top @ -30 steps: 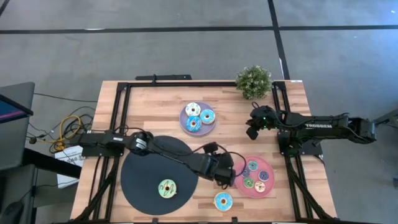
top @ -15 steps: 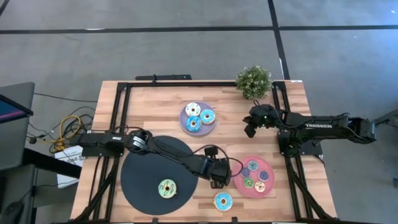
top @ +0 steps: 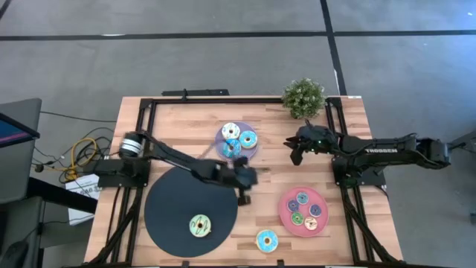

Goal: Pick & Place donuts
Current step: Put the large light blue donut on the purple plate

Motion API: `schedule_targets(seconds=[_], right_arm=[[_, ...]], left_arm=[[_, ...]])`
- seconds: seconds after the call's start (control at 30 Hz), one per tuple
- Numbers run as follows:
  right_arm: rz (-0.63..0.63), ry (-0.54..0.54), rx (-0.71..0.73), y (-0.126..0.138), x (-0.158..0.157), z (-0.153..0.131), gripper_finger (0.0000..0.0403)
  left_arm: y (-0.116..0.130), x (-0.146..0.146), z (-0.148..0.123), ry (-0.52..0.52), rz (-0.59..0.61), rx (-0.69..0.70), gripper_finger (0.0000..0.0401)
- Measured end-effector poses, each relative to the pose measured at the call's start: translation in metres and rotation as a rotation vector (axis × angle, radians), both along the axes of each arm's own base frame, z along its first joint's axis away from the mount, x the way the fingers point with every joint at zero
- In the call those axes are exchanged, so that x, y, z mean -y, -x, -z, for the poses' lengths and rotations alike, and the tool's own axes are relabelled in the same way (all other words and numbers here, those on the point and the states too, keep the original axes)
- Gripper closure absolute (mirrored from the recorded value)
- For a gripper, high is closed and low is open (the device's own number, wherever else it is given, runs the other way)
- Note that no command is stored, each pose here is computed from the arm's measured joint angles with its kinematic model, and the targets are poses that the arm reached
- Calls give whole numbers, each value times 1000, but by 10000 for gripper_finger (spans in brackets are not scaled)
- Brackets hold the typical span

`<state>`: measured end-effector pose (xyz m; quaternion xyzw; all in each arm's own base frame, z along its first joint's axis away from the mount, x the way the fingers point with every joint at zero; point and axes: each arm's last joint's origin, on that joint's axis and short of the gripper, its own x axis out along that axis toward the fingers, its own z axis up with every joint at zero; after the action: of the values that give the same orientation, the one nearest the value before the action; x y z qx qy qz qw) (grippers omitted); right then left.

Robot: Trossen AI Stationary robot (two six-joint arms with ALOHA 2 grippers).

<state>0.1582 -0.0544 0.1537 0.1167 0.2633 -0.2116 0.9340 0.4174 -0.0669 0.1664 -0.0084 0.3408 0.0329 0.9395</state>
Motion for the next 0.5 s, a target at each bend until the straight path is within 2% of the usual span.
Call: schedule_targets(seconds=[0.13,0.3,0.5], right_arm=[[-36,26,82,-6,-4,-7,310],[-92,81,152,-11,-10,-15,291],[-149,91,191,-21,-19,-34,226]], left_arm=[[39,-30,-8,17,-55,88,401],[94,-46,-21,26,-102,160,401],[149,-48,-34,29,-190,245,401]])
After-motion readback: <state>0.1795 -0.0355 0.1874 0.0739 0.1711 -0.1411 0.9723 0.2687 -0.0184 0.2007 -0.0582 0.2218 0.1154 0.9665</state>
